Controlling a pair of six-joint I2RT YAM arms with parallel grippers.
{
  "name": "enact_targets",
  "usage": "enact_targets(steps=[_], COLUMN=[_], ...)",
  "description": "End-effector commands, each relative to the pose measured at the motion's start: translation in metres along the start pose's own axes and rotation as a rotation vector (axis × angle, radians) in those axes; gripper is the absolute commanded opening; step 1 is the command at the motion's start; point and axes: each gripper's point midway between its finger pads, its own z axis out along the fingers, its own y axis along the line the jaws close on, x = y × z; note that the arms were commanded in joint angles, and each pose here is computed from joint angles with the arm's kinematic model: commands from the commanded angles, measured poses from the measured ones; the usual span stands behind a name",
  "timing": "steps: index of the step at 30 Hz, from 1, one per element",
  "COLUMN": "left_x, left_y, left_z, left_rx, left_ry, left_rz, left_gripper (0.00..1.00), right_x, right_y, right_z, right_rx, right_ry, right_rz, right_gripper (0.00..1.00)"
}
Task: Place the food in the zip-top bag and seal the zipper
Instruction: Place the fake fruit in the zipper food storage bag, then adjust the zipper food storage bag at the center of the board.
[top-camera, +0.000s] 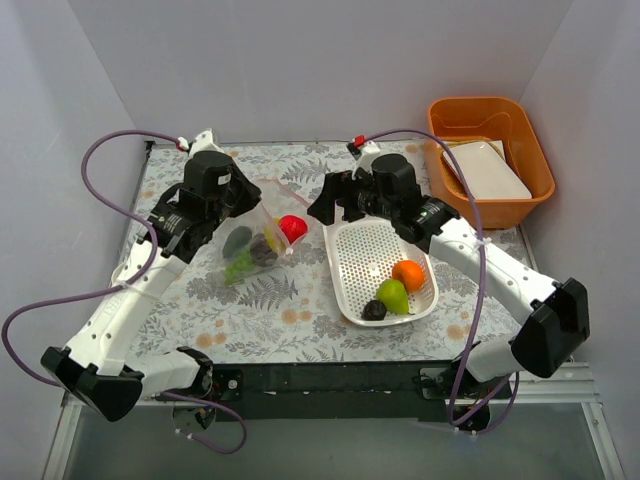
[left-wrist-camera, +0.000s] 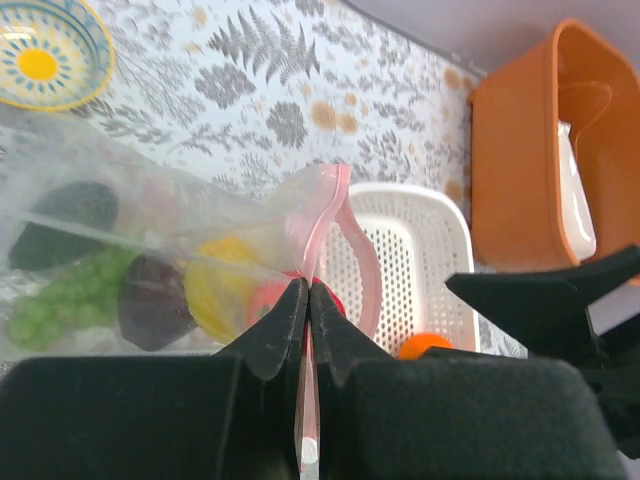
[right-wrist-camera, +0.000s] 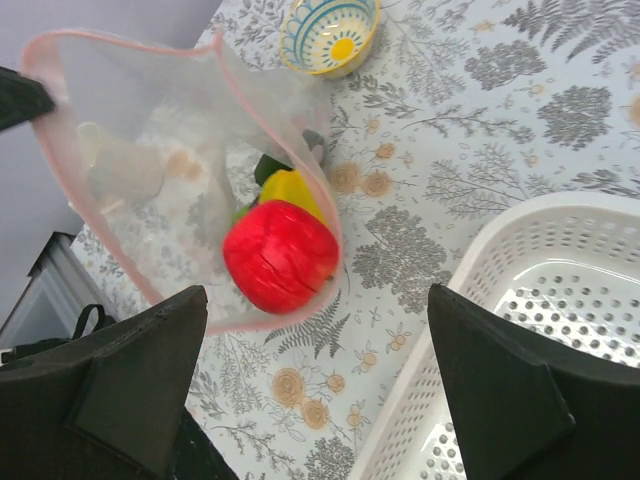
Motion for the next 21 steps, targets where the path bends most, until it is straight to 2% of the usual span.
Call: enact_targets(steps=[1,6,9,13,15,16,18,19,21], left_x=[-0.046,-0.025,-0.017,-0.013,-0.013,-0.013,-0.014,-0.014,-0.015], left_y=[0.002,-0.004,-0.009,-0.012,-0.012,-0.013,-0.013,-0.014,-0.012], left_z=[-0.028,-0.017,-0.015,-0.013,-0.013,-0.013,-0.014,-0.015,-0.015], left_rx=[-0.029,0.016,0.044,0.064,0.067,0.069,0.072,0.074,0.066], left_ry=[-0.166,-0.089,-0.059,-0.039,-0.040,-0.040,-0.043,-0.044,-0.047], left_rz=[-0.029,-0.043,-0.045,-0.050,-0.049,-0.050,-0.047,-0.044,-0.038], left_gripper=[0.00,0.00,0.00,0.00,0.00,0.00,0.00,0.00,0.00], right_x=[-0.006,0.004,0.006,0.018,0.020,0.025,0.026,0.028,0.023], right_y=[-0.018,-0.012,-0.008,-0.011,-0.010,-0.015,-0.018,-0.019,-0.012], right_z=[-0.019,-0.007,0.005,0.022,0.026,0.029,0.031,0.031,0.030], right_rx=[0.105,0.046,0.007,-0.003,-0.005,0.012,0.027,0.027,0.004], right_ry=[-0.025,0.007,0.021,0.079,0.100,0.118,0.128,0.137,0.132], right_rz=[-0.044,0.001,0.018,0.052,0.052,0.062,0.059,0.055,0.049], right_gripper=[0.98,0.92,0.84,0.65,0.61,0.49,0.35,0.21,0.09])
